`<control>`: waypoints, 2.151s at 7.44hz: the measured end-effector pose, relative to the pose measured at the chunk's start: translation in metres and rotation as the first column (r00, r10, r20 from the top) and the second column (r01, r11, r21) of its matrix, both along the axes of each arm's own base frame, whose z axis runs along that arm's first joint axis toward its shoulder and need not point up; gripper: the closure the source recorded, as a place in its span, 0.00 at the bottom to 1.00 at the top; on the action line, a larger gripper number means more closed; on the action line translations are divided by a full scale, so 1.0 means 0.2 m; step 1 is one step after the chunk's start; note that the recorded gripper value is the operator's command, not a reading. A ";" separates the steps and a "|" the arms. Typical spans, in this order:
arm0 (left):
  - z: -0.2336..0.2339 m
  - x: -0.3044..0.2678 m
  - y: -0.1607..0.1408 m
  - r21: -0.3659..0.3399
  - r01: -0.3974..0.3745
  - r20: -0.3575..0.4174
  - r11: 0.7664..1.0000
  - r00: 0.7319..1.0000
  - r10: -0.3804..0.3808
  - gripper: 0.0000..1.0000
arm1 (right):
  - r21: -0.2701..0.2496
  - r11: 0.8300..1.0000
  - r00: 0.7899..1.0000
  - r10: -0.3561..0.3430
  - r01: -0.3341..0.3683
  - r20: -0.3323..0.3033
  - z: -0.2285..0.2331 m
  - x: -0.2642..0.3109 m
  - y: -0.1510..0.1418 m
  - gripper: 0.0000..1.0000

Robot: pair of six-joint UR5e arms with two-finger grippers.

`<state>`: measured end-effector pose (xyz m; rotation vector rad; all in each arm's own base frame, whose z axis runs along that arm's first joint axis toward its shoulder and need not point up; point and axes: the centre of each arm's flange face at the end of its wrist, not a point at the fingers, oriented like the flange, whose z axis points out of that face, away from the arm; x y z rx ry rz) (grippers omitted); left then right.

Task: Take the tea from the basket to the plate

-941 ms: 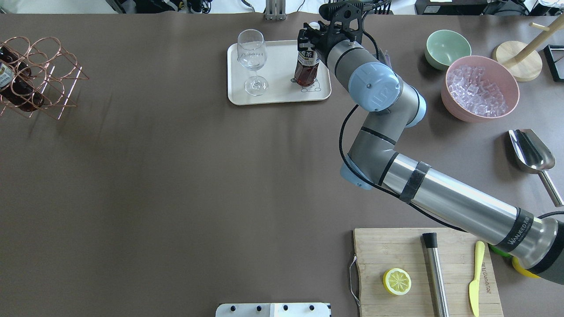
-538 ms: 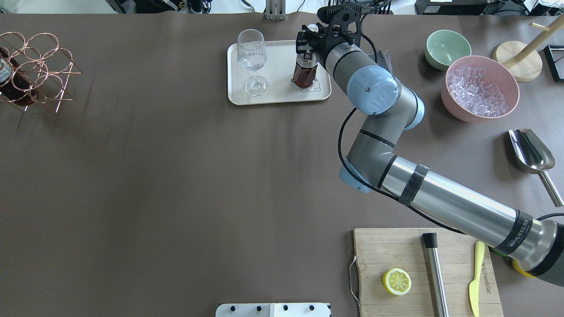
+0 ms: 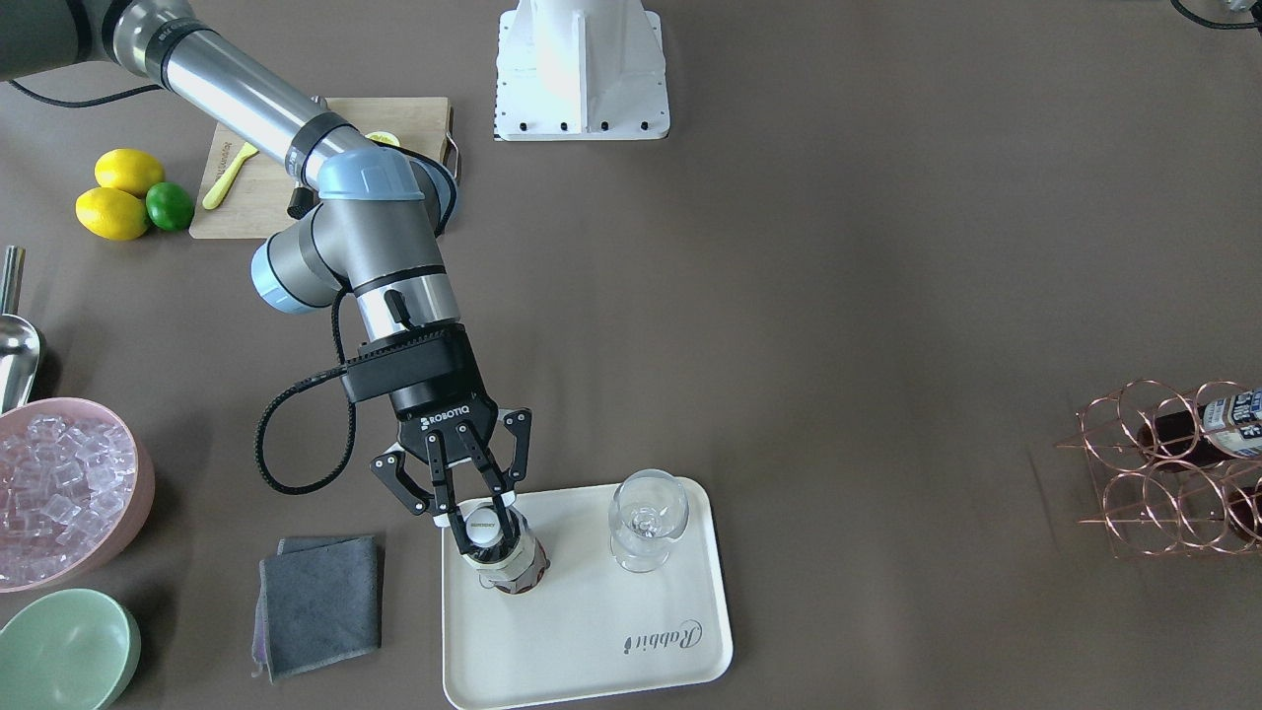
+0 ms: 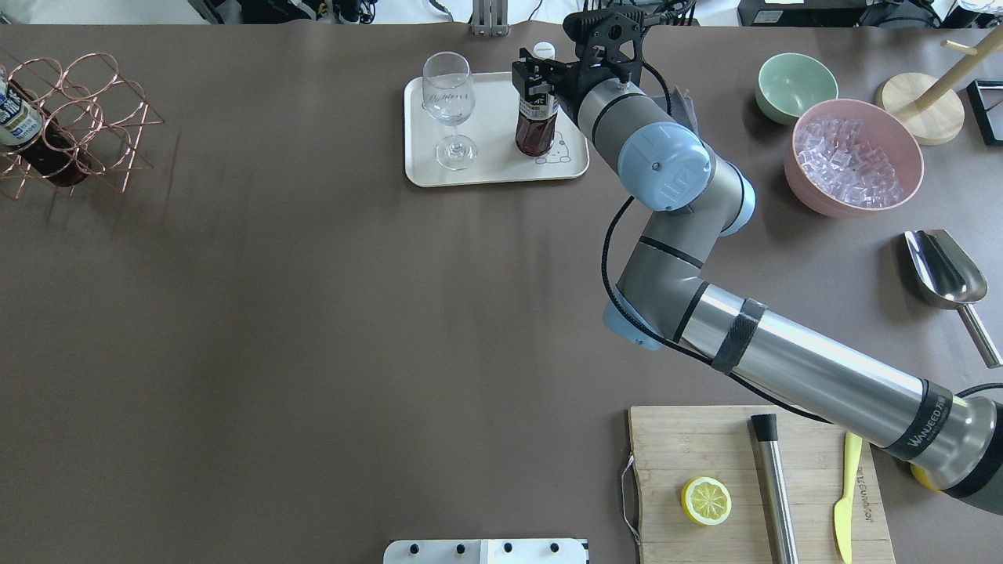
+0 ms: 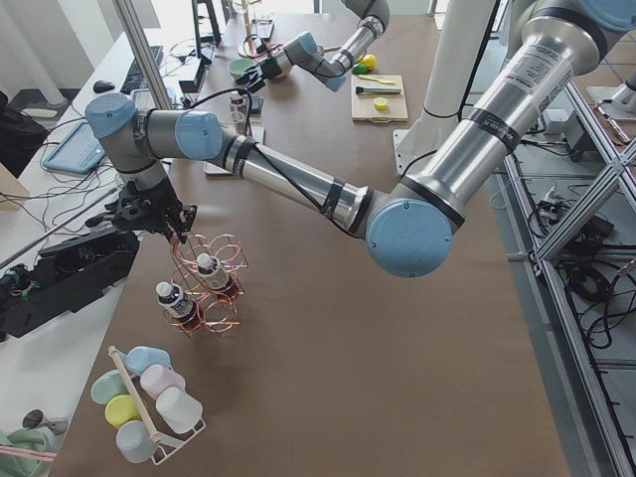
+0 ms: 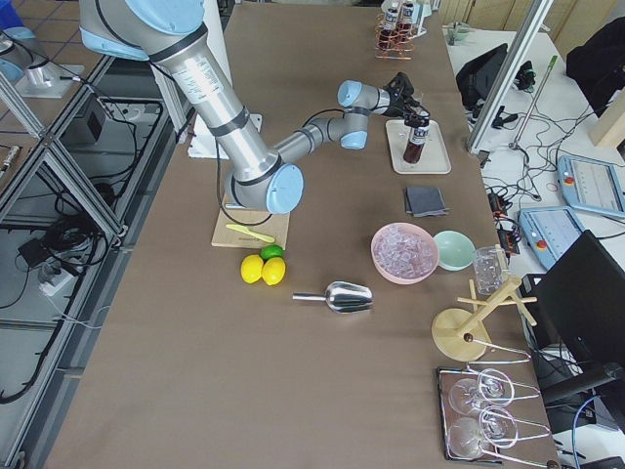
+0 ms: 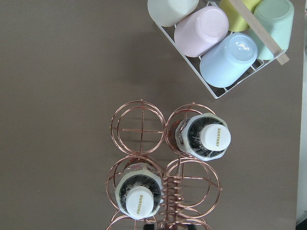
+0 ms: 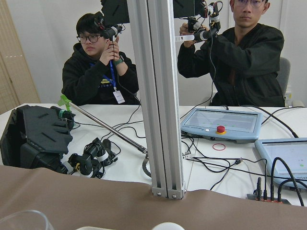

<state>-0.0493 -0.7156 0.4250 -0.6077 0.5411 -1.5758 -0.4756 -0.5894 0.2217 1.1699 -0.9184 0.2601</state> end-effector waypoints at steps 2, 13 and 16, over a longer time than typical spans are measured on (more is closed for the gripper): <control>-0.03 0.12 -0.02 0.003 -0.010 0.023 1.000 1.000 0.010 0.01 | 0.025 1.000 1.000 -0.004 0.004 0.008 -0.06 0.04 0.03 0.01; -0.40 0.09 1.01 0.161 -0.071 0.078 0.984 0.995 0.059 0.01 | -0.292 0.815 0.862 -0.500 0.500 0.081 0.92 1.56 0.17 0.11; -0.06 0.01 1.27 0.268 -0.357 0.114 0.895 0.934 0.339 0.01 | -0.471 0.684 0.812 -0.568 0.557 0.136 1.57 2.01 0.41 0.13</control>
